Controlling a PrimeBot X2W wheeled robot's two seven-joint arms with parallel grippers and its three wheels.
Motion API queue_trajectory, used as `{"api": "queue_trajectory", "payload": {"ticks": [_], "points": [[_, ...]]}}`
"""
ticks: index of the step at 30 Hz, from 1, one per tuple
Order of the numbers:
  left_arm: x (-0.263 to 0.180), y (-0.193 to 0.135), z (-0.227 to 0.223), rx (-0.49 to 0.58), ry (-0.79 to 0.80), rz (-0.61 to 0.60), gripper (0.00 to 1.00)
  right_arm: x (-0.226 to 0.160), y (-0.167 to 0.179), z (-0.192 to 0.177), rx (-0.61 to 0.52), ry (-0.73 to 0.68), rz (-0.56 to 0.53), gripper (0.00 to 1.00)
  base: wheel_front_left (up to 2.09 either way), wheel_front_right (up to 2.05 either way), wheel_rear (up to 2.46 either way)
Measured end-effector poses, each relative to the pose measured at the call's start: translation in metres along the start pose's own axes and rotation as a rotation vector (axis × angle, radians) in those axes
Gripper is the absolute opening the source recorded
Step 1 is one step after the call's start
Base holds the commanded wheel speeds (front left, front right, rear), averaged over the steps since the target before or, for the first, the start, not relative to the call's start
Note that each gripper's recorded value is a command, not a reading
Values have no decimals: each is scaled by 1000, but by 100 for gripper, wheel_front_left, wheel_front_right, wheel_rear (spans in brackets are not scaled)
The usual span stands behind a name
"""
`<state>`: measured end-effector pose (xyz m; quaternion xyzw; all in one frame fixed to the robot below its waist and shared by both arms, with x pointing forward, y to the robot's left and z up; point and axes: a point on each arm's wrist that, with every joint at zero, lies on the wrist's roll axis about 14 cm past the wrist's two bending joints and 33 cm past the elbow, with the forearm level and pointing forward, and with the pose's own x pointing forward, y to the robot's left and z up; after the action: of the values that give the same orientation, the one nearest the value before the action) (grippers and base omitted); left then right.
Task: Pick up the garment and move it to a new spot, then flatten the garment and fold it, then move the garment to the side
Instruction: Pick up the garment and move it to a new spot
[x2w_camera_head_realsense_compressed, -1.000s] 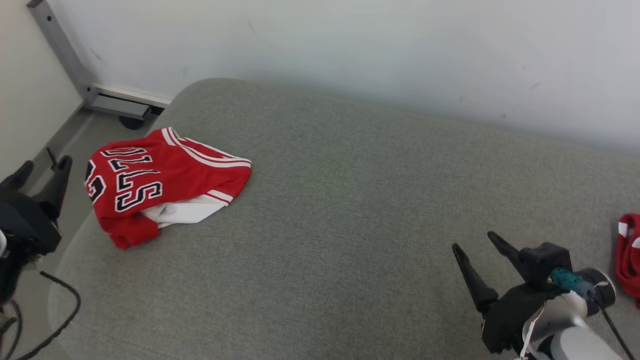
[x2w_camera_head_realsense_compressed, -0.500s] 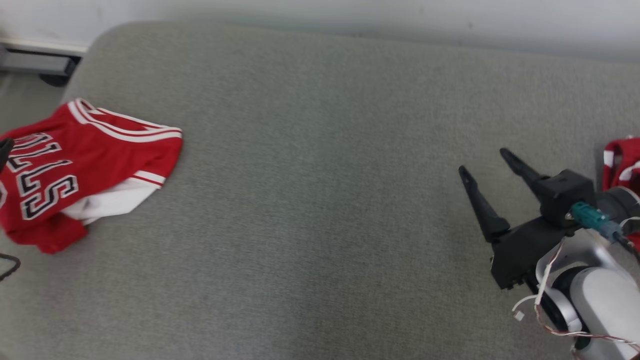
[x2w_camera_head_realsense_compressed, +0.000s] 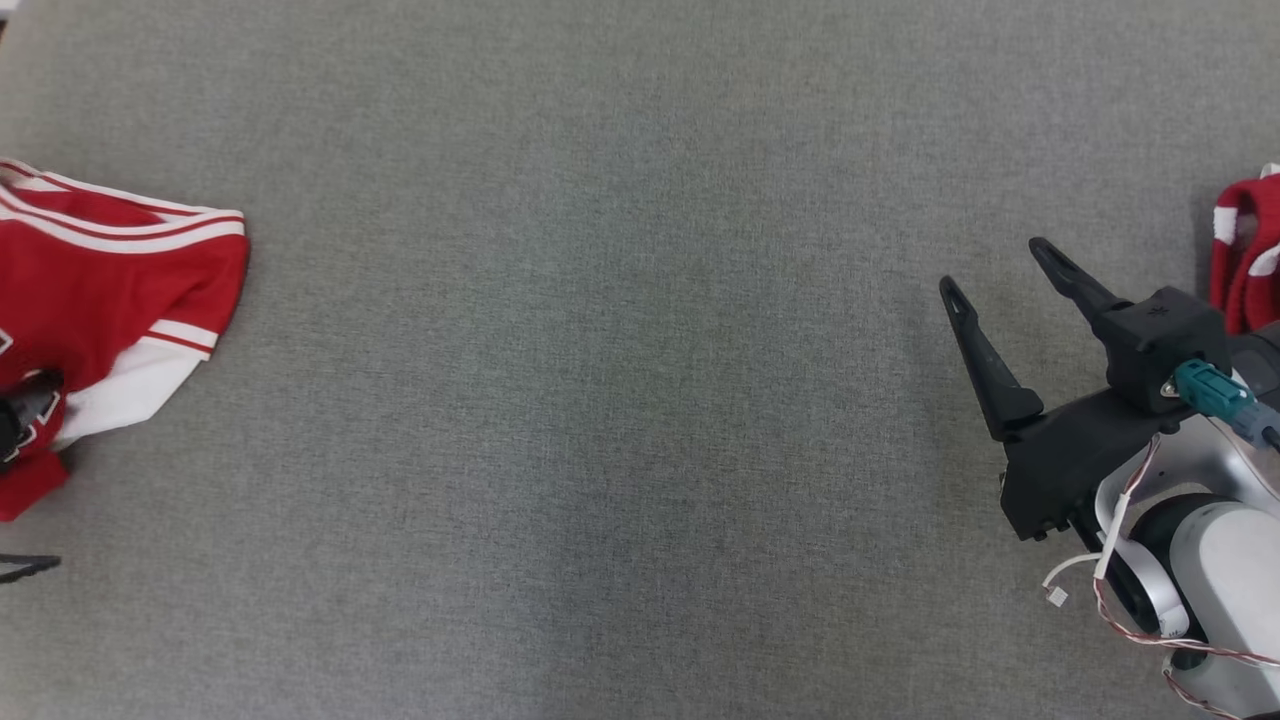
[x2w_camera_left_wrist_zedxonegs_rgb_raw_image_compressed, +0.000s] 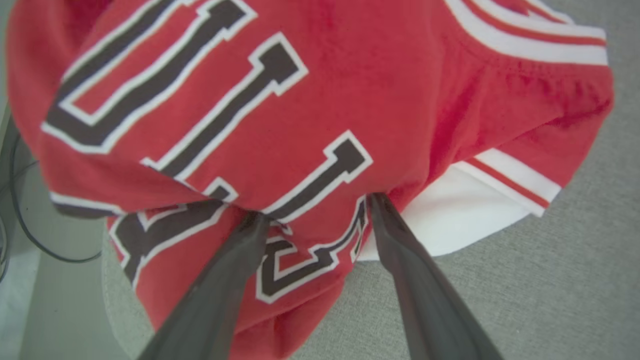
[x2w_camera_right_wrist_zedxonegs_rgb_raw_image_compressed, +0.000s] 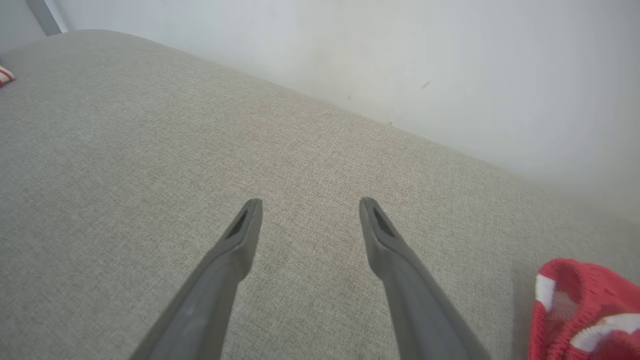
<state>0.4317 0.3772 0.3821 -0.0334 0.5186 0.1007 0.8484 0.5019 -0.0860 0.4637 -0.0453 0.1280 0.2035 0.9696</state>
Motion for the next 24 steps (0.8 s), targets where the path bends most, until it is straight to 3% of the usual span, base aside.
{"api": "queue_trajectory", "payload": {"ticks": [3,4,5,6,12,17,24], "points": [[9,0,-10,-3,48,5,100,2,-2,-6,-3,19,-7,100,0,0,0],[10,0,-10,-3,55,9,78,3,-3,-8,-4,25,-7,100,0,0,0],[12,0,-8,-1,56,10,18,3,-3,-8,-2,25,-8,100,0,0,0],[13,-1,-6,6,58,12,0,4,-3,-9,0,29,-7,100,0,0,0],[14,0,-7,39,69,25,0,9,-2,-15,5,47,-8,100,0,0,0],[3,-7,23,48,-35,2,0,11,-1,-8,11,36,-12,100,0,0,0],[-29,-56,83,97,-266,-126,0,4,-2,4,37,5,-37,100,0,0,0]]}}
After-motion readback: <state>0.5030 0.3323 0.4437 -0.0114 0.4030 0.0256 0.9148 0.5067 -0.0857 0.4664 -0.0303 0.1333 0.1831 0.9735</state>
